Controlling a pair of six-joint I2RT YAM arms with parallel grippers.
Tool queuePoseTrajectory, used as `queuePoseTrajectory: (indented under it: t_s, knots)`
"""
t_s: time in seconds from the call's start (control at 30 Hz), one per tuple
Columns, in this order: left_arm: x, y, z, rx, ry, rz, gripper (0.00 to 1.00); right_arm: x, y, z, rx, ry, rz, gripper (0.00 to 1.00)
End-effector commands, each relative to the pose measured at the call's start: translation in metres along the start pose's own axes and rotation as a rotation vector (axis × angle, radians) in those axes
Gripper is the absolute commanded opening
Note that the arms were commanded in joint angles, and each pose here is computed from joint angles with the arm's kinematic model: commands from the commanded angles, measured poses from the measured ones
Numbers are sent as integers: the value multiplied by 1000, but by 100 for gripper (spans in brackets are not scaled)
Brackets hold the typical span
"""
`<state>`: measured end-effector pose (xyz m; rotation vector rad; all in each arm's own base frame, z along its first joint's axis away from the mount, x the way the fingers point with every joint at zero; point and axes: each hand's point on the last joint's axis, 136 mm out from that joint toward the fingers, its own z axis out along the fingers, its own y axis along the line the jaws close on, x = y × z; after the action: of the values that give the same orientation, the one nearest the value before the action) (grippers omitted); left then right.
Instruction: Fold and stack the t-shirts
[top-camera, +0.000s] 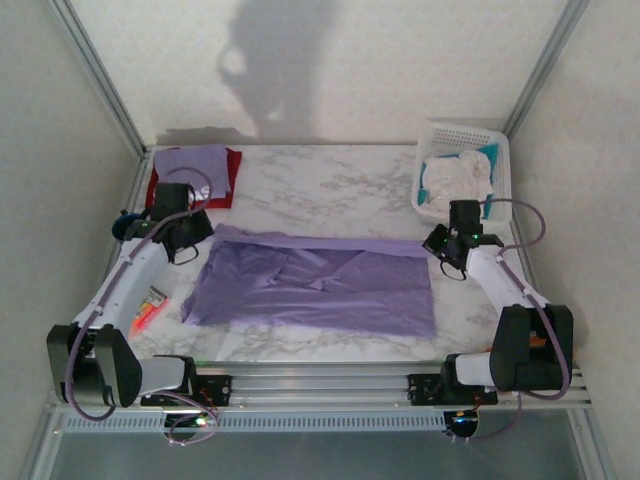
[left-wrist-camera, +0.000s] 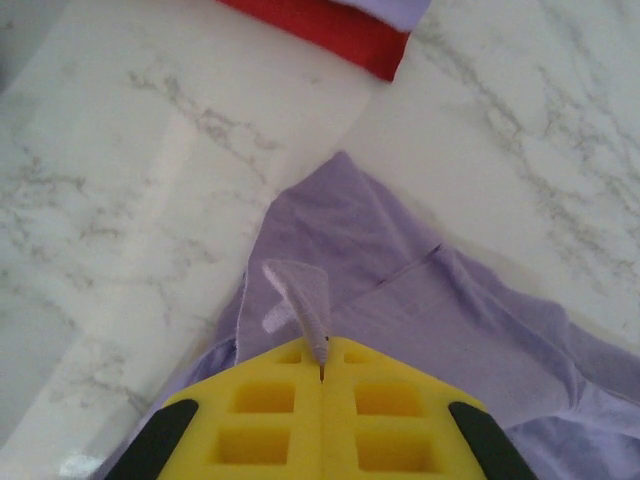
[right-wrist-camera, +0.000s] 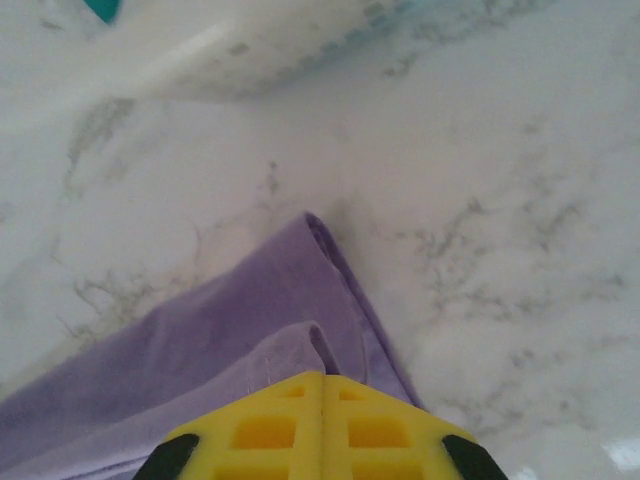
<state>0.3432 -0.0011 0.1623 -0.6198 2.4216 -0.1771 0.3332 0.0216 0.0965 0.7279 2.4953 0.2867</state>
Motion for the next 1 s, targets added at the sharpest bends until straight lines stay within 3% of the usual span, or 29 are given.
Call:
queuePoseTrajectory:
  t_s: [0.0, 0.23, 0.33, 0.5, 0.73, 0.97]
  knots:
    - [18, 13, -7, -30, 51, -24, 0, 22, -27, -4, 103, 56, 38, 0]
    - [22, 20, -18, -41, 53, -12, 0, 23, -37, -19, 133, 34, 20, 0]
    - [26, 21, -20, -39, 73, -12, 0, 30, -43, -18, 156, 62, 27, 0]
    - [46, 46, -19, -149, 111, -29, 0, 49, -60, -17, 222, 107, 98, 0]
    - [70, 38, -10, -78, 195, -80, 0, 76, -73, 0, 262, 200, 148, 0]
    - [93, 62, -8, -182, 233, -126, 0, 89, -79, 5, 287, 250, 161, 0]
